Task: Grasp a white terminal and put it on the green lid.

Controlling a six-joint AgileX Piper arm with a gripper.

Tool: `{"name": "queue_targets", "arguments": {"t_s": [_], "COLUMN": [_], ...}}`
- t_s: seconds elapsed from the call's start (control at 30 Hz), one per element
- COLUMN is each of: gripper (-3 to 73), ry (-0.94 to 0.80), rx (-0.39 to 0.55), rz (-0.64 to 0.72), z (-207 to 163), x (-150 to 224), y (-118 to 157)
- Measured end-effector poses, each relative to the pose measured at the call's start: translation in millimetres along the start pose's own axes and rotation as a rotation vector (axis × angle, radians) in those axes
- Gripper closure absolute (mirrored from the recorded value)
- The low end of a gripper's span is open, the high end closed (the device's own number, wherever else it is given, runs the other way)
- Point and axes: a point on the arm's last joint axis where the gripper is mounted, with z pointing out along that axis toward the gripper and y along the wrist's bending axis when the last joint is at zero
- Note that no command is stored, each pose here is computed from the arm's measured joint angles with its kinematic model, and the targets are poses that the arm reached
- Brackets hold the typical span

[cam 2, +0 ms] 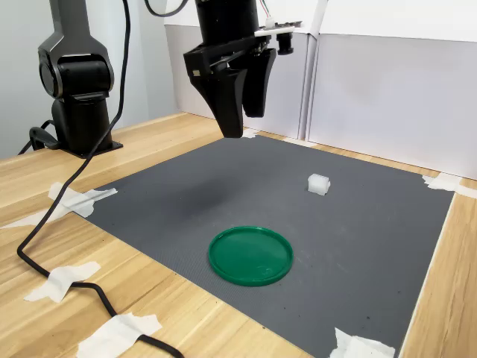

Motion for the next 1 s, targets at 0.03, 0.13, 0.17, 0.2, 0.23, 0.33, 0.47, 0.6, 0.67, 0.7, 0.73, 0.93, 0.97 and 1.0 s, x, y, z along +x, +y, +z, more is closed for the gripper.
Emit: {"name": "queue_targets", "arguments": {"t_s": [0.03, 0.13, 0.17, 0.2, 0.23, 0.33, 0.47, 0.6, 0.67, 0.7, 0.73, 0.93, 0.97, 1.0], "gripper": [3.1, 3.0, 3.0, 3.0, 3.0, 3.0, 3.0, 3.0, 2.9, 2.9, 2.9, 2.8, 2.8, 2.8], "ry": [-0.001, -0.004, -0.010, -0.012, -0.018, -0.012, 0.011, 0.025, 0.030, 0.031, 0.032, 0.046, 0.052, 0.059], "rx": [-0.002, -0.004, -0.005, -0.007, -0.011, -0.021, -0.047, -0.066, -0.064, -0.062, -0.057, -0.027, -0.022, -0.019], "rz": [0.007, 0.019, 0.020, 0.022, 0.024, 0.013, -0.050, -0.124, -0.160, -0.172, -0.191, -0.264, -0.268, -0.266], "z": [1.2, 4.2, 4.0, 4.6, 4.0, 4.7, 8.9, 12.5, 13.8, 14.2, 14.8, 27.5, 31.8, 36.5], "x": [-3.0, -9.4, -11.6, -13.5, -15.9, -21.3, -28.6, -31.9, -32.4, -32.5, -32.6, -34.0, -34.3, -34.7], "y": [-0.7, -2.5, -2.8, -3.1, -3.1, 0.8, 22.5, 49.4, 62.2, 67.3, 73.7, 104.6, 108.2, 111.0]}}
